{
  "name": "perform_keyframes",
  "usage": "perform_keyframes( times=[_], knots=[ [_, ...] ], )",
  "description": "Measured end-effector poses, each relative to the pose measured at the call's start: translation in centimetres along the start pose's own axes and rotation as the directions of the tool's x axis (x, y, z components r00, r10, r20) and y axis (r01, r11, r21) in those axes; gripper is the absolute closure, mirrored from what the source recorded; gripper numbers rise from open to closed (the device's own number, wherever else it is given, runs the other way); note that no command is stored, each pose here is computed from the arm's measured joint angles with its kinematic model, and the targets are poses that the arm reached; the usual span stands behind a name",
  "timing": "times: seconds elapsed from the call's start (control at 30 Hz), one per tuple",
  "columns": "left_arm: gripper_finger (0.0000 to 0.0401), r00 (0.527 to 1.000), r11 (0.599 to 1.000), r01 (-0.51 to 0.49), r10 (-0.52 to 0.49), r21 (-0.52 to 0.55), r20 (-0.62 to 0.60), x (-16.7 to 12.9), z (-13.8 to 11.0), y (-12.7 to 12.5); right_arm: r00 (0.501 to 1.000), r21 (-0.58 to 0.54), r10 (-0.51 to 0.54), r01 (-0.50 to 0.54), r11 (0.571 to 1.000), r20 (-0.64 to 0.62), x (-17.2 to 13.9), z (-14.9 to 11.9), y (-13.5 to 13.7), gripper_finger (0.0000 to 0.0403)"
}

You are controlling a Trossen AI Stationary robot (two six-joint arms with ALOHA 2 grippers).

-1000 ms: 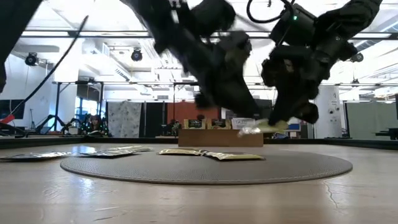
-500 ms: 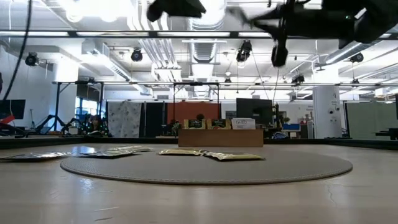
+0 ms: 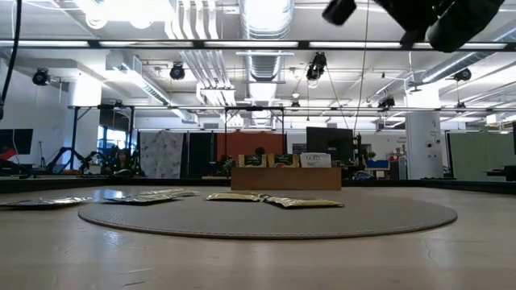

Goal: Pick & Place Tea
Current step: Put the yellow tea bag into the left compartment of the wooden organizer

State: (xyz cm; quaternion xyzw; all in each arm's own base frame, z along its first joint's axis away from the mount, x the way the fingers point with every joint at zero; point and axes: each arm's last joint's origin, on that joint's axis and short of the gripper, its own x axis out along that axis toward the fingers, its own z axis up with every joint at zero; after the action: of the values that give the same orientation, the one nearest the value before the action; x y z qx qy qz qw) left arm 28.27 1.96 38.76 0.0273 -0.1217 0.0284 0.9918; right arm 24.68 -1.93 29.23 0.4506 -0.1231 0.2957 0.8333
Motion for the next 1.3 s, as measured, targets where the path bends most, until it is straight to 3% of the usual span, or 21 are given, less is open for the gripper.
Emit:
perform_keyframes(
  times=[0.07, 0.17, 0.3, 0.53, 0.7, 0.87, 1.03, 1.3],
  knots=[
    [0.0309, 1.0, 1.0, 0.01, -0.011, 0.03, 0.026, 0.2, 0.9, 0.0, 0.997, 0.017, 0.063, -0.062, 0.998, -0.045, 0.8, -0.2, 0.2, 0.0394],
    [0.0309, 0.999, 0.994, 0.052, -0.053, 0.096, 0.009, 0.6, 2.0, -0.1, 0.993, 0.098, 0.071, -0.061, 0.993, -0.099, 1.9, -0.9, -0.4, 0.0394],
    [0.0309, 0.988, 0.975, 0.125, -0.105, 0.183, -0.117, 1.0, 2.5, -0.2, 0.99, 0.183, 0.065, -0.041, 0.982, -0.128, 3.0, -1.6, -1.5, 0.0394],
    [0.0309, 0.939, 0.896, 0.276, -0.173, 0.349, -0.298, 1.1, 1.9, -1.1, 0.985, 0.257, 0.079, -0.037, 0.966, -0.155, 4.3, -1.6, -2.3, 0.0394],
    [0.0309, 0.93, 0.89, 0.31, -0.21, 0.336, -0.301, 1.0, 1.7, -1.3, 0.987, 0.264, 0.081, -0.041, 0.964, -0.142, 4.5, -1.4, -2.2, 0.0394],
    [0.0309, 0.904, 0.851, 0.403, -0.312, 0.337, -0.292, 1.0, 1.6, -1.9, 0.991, 0.307, 0.054, -0.013, 0.952, -0.125, 4.6, -1.4, -2.4, 0.0394],
    [0.0309, 0.903, 0.841, 0.411, -0.322, 0.352, -0.283, 1.0, 1.6, -1.9, 0.989, 0.337, -0.003, 0.054, 0.94, -0.151, 4.5, -1.7, -3.1, 0.0394],
    [0.0309, 0.889, 0.832, 0.444, -0.364, 0.332, -0.277, 2.5, 0.1, -2.7, 0.989, 0.336, -0.015, 0.065, 0.94, -0.149, 4.5, -1.8, -3.2, 0.0394]
  ],
)
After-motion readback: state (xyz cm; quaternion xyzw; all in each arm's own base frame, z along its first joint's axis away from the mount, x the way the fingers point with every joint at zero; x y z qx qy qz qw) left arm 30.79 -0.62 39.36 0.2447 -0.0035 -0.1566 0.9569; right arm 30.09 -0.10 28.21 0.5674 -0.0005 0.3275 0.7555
